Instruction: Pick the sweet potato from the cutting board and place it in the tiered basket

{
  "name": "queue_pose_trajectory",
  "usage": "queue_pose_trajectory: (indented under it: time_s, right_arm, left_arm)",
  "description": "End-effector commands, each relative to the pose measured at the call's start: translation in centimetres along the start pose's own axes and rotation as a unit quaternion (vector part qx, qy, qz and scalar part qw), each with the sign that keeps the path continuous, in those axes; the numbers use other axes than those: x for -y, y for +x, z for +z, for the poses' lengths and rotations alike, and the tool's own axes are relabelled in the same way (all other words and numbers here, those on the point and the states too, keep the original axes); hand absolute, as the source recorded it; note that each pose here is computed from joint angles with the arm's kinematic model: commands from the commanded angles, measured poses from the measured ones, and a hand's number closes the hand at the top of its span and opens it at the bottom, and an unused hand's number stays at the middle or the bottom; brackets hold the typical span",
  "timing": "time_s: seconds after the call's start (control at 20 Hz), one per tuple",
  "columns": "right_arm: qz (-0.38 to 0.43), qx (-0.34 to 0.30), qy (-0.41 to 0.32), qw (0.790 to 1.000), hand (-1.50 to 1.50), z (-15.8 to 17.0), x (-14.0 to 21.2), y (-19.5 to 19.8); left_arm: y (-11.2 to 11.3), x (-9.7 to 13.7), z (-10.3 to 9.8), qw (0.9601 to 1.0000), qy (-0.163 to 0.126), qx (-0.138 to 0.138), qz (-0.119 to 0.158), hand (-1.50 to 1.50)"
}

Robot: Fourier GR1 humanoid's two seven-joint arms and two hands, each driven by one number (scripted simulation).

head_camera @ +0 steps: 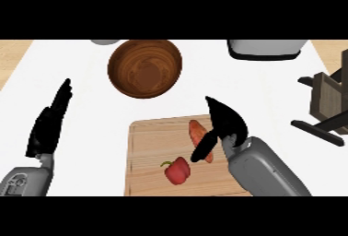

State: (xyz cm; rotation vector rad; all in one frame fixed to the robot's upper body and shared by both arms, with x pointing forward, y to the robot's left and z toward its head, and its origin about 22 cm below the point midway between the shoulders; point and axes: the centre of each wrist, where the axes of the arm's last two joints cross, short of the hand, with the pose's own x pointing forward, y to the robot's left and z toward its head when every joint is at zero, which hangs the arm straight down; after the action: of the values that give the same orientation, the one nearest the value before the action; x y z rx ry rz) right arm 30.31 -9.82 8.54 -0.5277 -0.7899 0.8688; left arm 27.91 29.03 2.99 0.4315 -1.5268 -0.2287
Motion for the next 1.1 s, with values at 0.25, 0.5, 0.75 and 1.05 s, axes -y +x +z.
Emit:
queue_pose_trajectory:
  time_s: [0.25,0.5,0.75,1.05]
  right_arm:
    - [0.017,-0.092,0.019,0.995,-1.50,0.3,-0.2,0.5]
    - [0.014,-0.096,0.021,0.995,-1.50,-1.5,-1.8,0.2]
    - [0.010,-0.099,0.042,0.994,-1.50,-3.7,-3.4,-1.9]
    - [0.002,-0.085,0.056,0.995,-1.50,-2.3,-4.1,1.1]
  left_arm:
    - [1.0,0.2,0.0,0.9999,0.013,0.007,-0.007,0.00]
    - [-0.9,-1.0,0.7,0.9999,0.009,0.001,-0.008,0.00]
    - [0.5,-0.2,-0.6,1.0000,0.000,-0.002,0.007,0.00]
    - [0.5,1.0,-1.4,1.0000,0.004,0.005,0.001,0.00]
